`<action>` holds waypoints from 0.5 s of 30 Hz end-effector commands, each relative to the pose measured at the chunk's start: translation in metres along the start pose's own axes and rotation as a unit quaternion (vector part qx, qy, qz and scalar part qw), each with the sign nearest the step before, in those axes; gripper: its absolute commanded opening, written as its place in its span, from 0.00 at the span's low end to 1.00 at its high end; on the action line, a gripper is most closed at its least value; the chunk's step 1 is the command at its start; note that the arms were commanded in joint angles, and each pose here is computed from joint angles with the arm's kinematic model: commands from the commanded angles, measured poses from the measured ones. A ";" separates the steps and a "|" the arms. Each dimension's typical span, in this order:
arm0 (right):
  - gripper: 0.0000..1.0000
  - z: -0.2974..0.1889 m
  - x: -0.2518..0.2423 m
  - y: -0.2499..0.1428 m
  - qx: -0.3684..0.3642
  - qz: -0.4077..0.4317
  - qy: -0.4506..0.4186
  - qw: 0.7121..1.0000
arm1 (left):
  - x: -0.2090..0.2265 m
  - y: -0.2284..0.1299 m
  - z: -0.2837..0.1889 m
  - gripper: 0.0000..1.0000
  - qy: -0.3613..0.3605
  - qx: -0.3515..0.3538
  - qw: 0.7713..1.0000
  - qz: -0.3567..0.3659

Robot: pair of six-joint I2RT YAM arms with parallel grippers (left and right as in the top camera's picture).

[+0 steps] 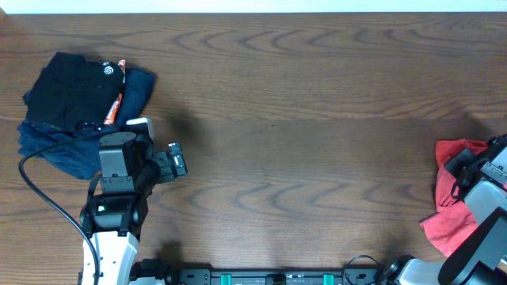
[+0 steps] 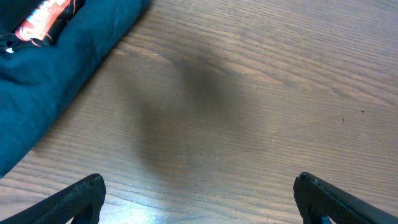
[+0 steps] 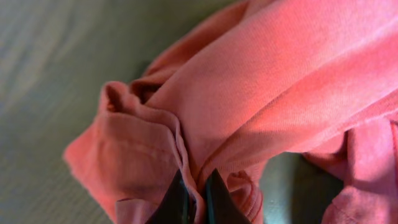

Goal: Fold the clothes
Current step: 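Reach the right gripper to the coral shirt and grasp it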

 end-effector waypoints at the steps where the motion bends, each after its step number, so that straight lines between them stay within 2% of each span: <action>1: 0.13 -0.013 0.009 0.020 -0.029 -0.006 0.026 0.999 | -0.005 0.010 -0.006 0.98 -0.009 -0.012 1.000 -0.001; 5: 0.35 -0.017 0.008 0.015 -0.018 -0.005 0.023 1.000 | -0.005 0.010 -0.006 0.98 -0.009 -0.012 1.000 -0.001; 7: 0.41 -0.017 0.006 0.010 -0.009 -0.005 0.020 1.000 | -0.005 0.010 -0.006 0.98 -0.009 -0.012 1.000 -0.001; 12: 0.41 -0.022 0.002 0.008 -0.005 -0.004 0.009 1.000 | -0.005 0.010 -0.006 0.98 -0.009 -0.012 1.000 -0.001; 15: 0.31 -0.023 0.003 0.009 -0.006 -0.004 0.009 1.000 | -0.005 0.010 -0.006 0.98 -0.009 -0.012 1.000 -0.001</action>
Point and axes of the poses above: each gripper's point midway between its finger pads, its own z axis out along the fingers, its own x axis along the line the jaws close on, y = z × x, the point moved 1 cm from there along -z, back along the fingers, and after that the axes turned 4 degrees about -z, right-handed, at the moved point
